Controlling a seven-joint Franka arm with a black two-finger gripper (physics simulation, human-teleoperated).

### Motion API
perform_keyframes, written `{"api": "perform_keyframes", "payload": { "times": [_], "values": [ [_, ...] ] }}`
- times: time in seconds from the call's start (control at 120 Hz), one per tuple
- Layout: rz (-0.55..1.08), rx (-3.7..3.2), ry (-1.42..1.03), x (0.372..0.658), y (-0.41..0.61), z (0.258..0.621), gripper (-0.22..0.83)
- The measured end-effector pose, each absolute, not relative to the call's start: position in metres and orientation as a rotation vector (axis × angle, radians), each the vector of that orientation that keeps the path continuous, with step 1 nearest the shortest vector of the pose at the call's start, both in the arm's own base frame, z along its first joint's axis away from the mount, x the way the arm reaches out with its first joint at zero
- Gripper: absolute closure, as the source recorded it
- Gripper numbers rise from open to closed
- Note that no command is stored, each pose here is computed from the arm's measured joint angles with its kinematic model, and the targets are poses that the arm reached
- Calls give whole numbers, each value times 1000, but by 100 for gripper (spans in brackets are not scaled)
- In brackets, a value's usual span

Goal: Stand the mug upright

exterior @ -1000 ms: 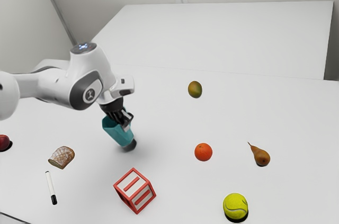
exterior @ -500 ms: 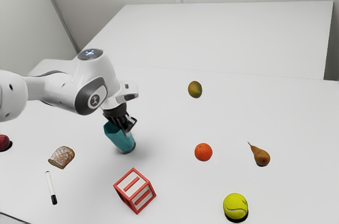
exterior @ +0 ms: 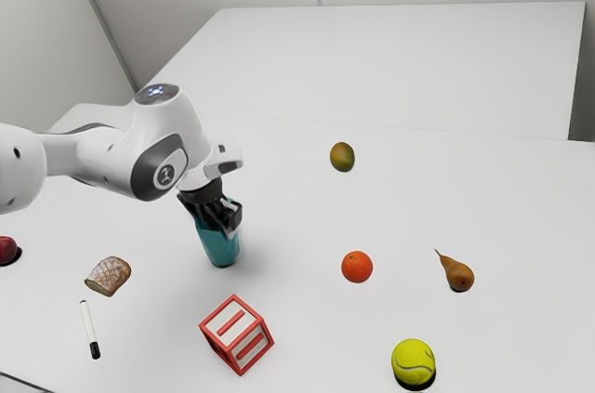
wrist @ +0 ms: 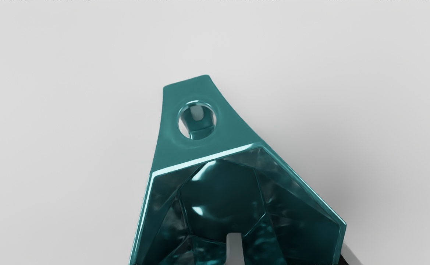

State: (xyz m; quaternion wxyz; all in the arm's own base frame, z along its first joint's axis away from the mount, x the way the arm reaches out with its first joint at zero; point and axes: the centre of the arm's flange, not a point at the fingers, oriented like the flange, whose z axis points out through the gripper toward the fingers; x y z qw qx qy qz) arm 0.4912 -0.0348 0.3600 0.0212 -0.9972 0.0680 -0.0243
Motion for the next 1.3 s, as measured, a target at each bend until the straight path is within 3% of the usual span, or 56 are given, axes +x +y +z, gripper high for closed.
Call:
{"api": "perform_keyframes", "payload": {
  "times": [0.333,0.433,0.65,0.975,1.3],
  "values": [
    [-142,-3090,208,491,-38,382,31],
    [-161,-3095,200,491,-38,391,22],
    [-186,-3119,163,508,-39,441,10],
    [-140,-3135,140,531,-38,532,4],
    [-60,-3140,138,545,-39,591,3]
  ]
}}
